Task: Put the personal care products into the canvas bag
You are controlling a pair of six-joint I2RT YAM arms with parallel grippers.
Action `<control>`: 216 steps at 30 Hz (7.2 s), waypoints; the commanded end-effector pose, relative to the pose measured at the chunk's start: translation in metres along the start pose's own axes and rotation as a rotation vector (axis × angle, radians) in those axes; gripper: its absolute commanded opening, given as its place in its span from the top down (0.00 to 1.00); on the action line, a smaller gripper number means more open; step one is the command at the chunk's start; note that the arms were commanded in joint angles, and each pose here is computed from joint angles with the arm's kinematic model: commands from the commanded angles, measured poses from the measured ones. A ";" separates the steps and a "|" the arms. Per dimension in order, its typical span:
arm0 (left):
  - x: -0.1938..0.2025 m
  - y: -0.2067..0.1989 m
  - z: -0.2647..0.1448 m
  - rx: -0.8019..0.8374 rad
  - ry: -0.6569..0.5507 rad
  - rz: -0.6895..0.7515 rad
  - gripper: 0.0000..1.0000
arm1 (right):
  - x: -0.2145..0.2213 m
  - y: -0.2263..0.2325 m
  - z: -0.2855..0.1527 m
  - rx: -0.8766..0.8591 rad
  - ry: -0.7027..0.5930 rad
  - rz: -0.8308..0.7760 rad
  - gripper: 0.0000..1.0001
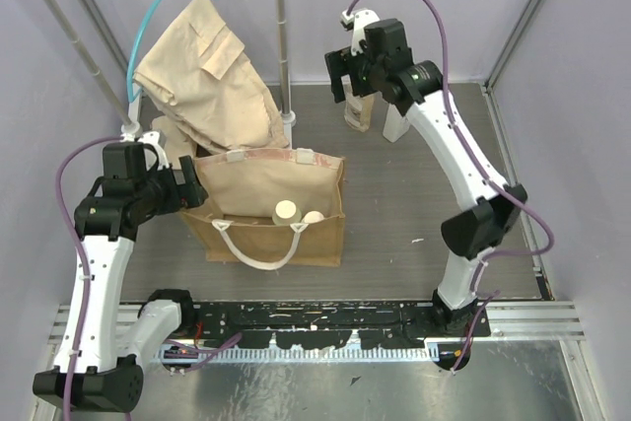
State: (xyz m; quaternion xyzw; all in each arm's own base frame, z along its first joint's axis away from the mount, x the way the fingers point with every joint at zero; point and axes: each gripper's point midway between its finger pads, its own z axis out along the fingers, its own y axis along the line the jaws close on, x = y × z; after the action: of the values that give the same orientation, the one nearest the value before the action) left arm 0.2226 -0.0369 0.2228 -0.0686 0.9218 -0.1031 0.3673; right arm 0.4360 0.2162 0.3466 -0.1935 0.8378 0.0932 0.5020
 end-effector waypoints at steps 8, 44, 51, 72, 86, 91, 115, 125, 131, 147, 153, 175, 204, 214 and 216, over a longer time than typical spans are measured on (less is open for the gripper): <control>-0.008 -0.008 -0.020 0.040 -0.044 0.043 0.02 | 0.037 -0.059 0.116 0.084 0.108 0.224 0.00; 0.000 -0.009 -0.022 0.052 -0.057 0.042 0.02 | 0.116 -0.094 0.226 0.231 0.174 0.250 0.00; 0.001 -0.008 -0.017 0.052 -0.045 0.041 0.02 | 0.118 -0.095 0.226 0.233 0.169 0.245 0.13; -0.002 -0.007 -0.022 0.043 -0.049 0.058 0.02 | 0.068 -0.086 0.141 0.225 0.148 0.189 0.99; 0.001 -0.001 -0.021 0.015 -0.018 0.091 0.02 | -0.069 0.021 -0.022 0.048 -0.157 0.024 0.99; 0.005 0.000 -0.014 0.017 -0.001 0.088 0.02 | -0.092 0.066 -0.069 -0.005 -0.255 -0.016 0.99; -0.002 0.012 -0.012 -0.053 -0.015 0.106 0.02 | -0.005 0.261 -0.102 -0.425 -0.174 -0.014 0.99; -0.003 0.011 -0.014 -0.047 -0.023 0.107 0.02 | 0.028 0.298 -0.106 -0.540 -0.075 -0.013 0.99; -0.002 0.011 -0.013 -0.045 -0.022 0.107 0.02 | 0.058 0.298 -0.089 -0.510 -0.009 -0.029 0.99; -0.005 0.009 -0.017 -0.039 -0.031 0.107 0.02 | 0.137 0.282 -0.028 -0.377 0.136 -0.078 0.99; -0.005 0.008 -0.015 -0.036 -0.028 0.103 0.02 | 0.158 0.265 -0.016 -0.347 0.137 -0.049 0.99; -0.005 0.007 -0.013 -0.031 -0.023 0.096 0.02 | 0.209 0.254 -0.011 -0.332 0.277 -0.074 0.15; -0.003 0.001 -0.019 0.002 -0.019 0.105 0.02 | 0.022 0.095 -0.066 -0.176 -0.057 0.129 0.00; -0.002 -0.002 -0.017 0.021 -0.014 0.110 0.02 | 0.026 -0.014 -0.001 0.064 0.122 0.274 0.00; -0.002 -0.004 -0.016 0.033 -0.018 0.106 0.02 | 0.028 -0.033 0.015 0.111 0.138 0.330 0.00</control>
State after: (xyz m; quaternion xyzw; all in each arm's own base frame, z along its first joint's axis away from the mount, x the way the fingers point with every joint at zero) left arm 0.2113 -0.0312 0.2248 -0.0271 0.9275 -0.0809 0.3641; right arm 0.4310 0.2085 0.3230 -0.0841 0.8785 0.1289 0.4522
